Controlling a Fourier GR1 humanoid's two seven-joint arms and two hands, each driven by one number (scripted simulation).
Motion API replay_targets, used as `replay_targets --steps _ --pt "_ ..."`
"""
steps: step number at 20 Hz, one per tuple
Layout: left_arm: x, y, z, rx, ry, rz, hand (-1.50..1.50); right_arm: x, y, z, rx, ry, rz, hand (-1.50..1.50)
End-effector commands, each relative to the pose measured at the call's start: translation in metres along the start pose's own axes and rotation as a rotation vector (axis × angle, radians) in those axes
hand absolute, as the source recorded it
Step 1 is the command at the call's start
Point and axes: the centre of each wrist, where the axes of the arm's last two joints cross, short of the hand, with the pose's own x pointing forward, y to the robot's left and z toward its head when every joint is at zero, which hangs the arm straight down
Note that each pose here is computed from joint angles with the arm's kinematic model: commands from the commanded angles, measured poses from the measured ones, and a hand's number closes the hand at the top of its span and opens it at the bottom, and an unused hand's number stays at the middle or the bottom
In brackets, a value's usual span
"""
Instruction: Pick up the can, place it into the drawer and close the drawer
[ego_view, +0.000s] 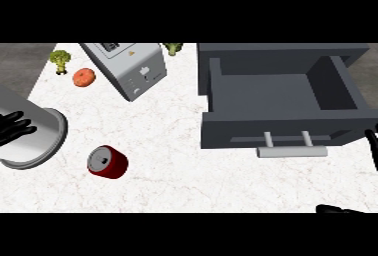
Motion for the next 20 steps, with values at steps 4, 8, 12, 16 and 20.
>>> replay_targets --steps 4,8,12,16,20 --pt "0.000 0.029 0.020 -0.068 -0.019 0.089 -1.50 0.008 -0.031 0.015 0.015 -0.004 0.013 -1.50" --pt "-0.005 0.031 0.026 -0.079 0.013 0.148 -1.50 -0.010 -0.047 0.027 0.000 0.023 -0.006 -1.50" --pt "-0.002 0.034 -0.001 -0.062 0.063 0.245 -1.50 -0.001 -0.043 0.021 0.015 -0.007 0.005 -1.50" --pt "-0.016 0.039 -0.008 -0.079 0.076 0.276 -1.50 0.001 -0.063 0.032 0.012 -0.005 -0.013 -1.50" --pt "-0.024 0.025 -0.012 -0.101 0.114 0.312 -1.50 0.001 -0.066 0.036 0.014 -0.007 -0.002 -1.50"
